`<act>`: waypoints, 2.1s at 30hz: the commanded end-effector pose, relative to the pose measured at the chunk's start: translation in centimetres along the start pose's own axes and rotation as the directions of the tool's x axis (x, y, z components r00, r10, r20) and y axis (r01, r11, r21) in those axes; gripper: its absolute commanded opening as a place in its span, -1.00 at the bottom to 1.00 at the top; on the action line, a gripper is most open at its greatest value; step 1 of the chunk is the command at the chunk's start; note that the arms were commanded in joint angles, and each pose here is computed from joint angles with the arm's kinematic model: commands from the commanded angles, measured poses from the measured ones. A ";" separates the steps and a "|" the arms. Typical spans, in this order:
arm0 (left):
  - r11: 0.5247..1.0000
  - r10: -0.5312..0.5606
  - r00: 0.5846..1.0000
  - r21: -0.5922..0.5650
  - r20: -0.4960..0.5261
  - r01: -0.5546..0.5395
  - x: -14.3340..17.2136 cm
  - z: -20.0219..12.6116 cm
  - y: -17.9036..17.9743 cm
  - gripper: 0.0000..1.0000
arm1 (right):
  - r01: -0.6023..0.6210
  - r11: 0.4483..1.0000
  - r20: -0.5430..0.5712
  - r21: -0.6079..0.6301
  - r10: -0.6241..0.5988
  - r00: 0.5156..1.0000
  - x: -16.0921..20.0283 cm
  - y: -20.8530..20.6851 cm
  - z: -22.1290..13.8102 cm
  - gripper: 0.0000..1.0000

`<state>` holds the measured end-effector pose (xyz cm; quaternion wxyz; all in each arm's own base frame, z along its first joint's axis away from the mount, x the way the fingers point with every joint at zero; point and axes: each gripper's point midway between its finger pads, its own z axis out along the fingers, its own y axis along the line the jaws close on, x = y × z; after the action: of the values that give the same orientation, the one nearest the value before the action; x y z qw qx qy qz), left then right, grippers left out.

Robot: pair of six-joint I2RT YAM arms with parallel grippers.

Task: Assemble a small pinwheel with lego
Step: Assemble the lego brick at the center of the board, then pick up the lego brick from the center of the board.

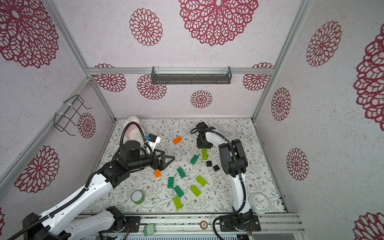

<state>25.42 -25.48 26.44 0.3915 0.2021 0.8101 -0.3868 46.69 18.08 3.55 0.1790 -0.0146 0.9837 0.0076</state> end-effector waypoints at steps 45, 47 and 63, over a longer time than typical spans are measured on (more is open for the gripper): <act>0.984 0.169 0.980 -0.072 0.103 -0.162 -1.3 -3.8 -3.0 0.94 | -0.328 0.941 0.102 -0.082 0.335 0.937 10.9 7.3 -8.8 0.30; 0.984 0.171 0.980 -0.070 0.102 -0.164 -1.3 -3.9 -3.1 0.94 | -0.333 0.940 0.110 -0.072 0.340 0.934 10.7 7.0 -8.6 0.30; 0.984 0.172 0.981 -0.064 0.091 -0.167 -1.1 -3.6 -3.1 0.94 | -0.381 0.921 0.075 -0.081 0.387 0.919 8.6 6.6 -5.1 0.07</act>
<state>22.52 -24.28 29.05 0.4548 0.2295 0.7919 -0.3367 35.77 24.06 4.56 0.2095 0.1615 0.9623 0.0631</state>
